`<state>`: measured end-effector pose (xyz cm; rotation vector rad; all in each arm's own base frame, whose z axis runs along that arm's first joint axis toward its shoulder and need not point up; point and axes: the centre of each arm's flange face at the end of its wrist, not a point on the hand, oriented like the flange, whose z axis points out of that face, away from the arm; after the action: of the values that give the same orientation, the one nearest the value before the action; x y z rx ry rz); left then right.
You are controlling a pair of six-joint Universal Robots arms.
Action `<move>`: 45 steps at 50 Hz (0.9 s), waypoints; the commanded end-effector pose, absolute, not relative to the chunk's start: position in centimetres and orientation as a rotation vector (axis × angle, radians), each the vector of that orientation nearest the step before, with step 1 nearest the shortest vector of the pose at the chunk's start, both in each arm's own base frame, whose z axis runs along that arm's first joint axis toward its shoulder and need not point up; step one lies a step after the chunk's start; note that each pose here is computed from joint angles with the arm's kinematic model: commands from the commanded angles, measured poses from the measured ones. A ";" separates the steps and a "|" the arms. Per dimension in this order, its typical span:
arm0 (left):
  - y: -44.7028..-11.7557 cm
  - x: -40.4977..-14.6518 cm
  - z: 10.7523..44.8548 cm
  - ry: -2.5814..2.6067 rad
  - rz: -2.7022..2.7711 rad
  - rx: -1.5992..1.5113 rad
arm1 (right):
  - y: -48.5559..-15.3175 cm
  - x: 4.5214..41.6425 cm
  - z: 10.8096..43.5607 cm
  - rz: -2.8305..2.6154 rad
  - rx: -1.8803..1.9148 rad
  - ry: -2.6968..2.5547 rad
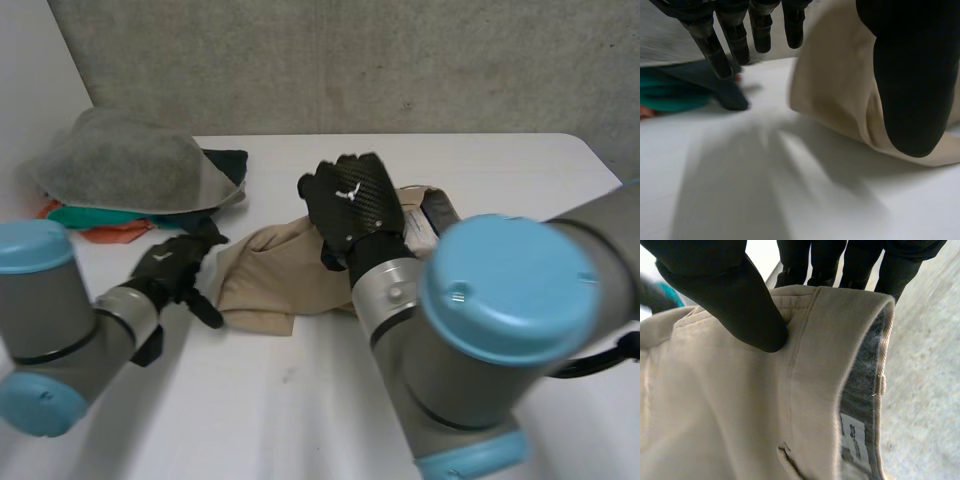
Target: Fold the laundry.
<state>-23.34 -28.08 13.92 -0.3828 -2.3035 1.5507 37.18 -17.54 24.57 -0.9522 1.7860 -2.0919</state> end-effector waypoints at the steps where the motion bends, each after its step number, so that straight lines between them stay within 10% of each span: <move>1: -27.7 -26.4 12.9 -2.346 1.472 -0.430 | -17.4 34.6 28.2 -2.172 -0.877 1.729; 10: -28.5 -23.6 24.4 -2.202 1.962 -0.161 | -19.1 30.8 34.6 -2.359 -0.770 1.634; 17: -23.3 -22.9 38.8 -1.614 2.311 -0.316 | -18.2 28.2 42.2 -2.512 -0.726 1.443; 26: -19.4 -21.0 48.1 -1.359 2.502 -0.266 | -17.3 25.7 48.9 -2.616 -0.581 1.302; 35: -23.4 -22.5 46.1 -1.536 2.431 -0.334 | -20.1 27.4 46.0 -2.494 -0.650 1.469; 45: -31.8 -29.0 30.4 -1.860 2.021 -0.658 | -27.5 31.2 33.3 -2.252 -0.691 1.880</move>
<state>-25.84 -28.61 38.95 -0.5202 -1.7193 2.2541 29.53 -23.71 39.78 -0.6968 1.7057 -2.3336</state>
